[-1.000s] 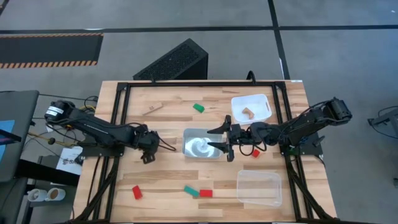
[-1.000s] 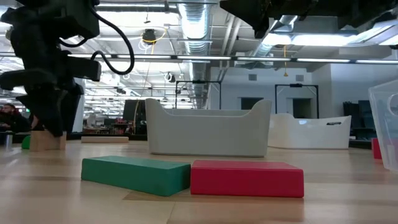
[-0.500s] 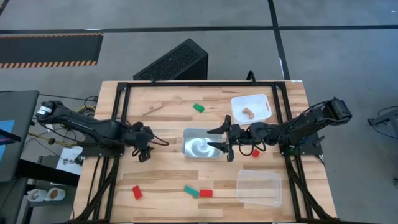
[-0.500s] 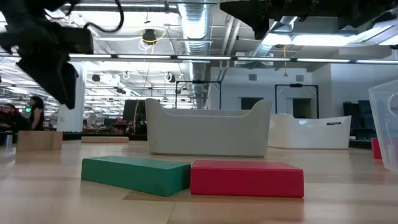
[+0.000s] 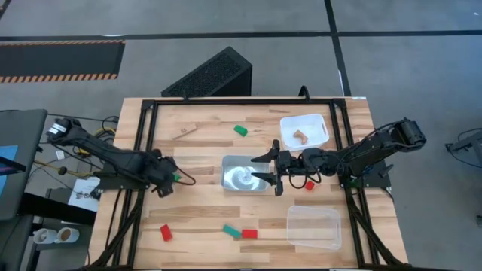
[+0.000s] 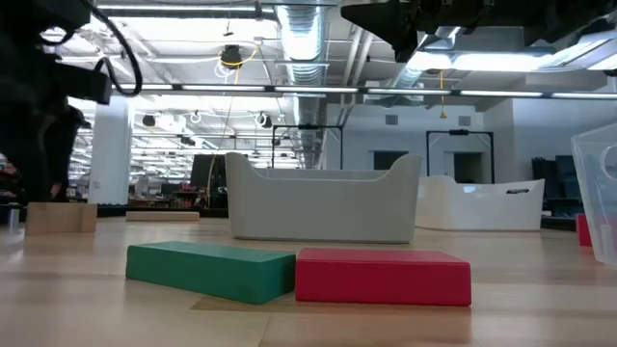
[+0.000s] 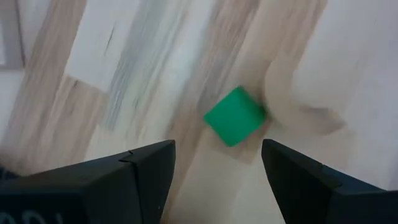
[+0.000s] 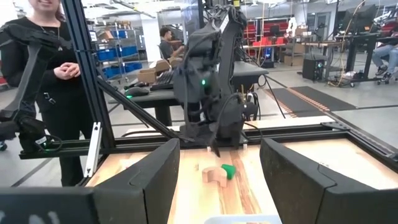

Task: Sort & place blocks by color
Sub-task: Put the middle green block into the gray bin

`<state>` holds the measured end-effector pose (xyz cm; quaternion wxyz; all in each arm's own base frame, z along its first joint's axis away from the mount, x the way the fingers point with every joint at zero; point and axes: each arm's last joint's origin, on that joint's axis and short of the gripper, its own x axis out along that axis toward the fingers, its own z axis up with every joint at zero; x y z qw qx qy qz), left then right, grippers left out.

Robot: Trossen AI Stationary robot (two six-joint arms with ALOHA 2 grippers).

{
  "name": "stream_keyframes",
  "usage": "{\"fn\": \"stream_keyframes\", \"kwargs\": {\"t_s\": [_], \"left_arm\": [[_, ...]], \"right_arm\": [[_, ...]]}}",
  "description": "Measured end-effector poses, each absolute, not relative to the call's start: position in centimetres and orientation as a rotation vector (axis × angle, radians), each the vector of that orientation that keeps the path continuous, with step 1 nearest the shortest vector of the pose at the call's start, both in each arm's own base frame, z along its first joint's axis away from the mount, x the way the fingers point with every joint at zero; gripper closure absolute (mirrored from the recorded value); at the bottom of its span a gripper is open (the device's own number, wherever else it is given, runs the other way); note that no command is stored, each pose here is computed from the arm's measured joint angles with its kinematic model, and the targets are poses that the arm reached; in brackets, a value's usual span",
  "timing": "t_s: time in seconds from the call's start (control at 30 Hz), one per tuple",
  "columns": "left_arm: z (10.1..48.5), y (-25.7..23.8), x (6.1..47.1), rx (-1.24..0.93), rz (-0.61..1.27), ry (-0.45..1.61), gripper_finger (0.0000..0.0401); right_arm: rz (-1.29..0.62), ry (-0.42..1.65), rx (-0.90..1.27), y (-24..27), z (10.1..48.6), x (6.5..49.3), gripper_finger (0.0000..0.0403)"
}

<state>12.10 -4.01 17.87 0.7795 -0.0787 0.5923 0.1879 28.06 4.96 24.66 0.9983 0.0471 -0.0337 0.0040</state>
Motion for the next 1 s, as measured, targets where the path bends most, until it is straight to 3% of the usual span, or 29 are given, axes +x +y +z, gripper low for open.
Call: {"fn": "stream_keyframes", "kwargs": {"t_s": [0.73, 1.0], "left_arm": [[14.6, -4.4, 15.0, -0.122, 0.417, 1.351, 0.0177], [14.7, -4.4, 15.1, -0.224, 0.475, 1.315, 0.0177]], "right_arm": [[-0.010, -0.059, 0.089, 4.4, 24.6, 28.2, 0.0158], [-0.009, -0.059, 0.090, 4.4, 24.6, 28.2, 0.0158]]}}
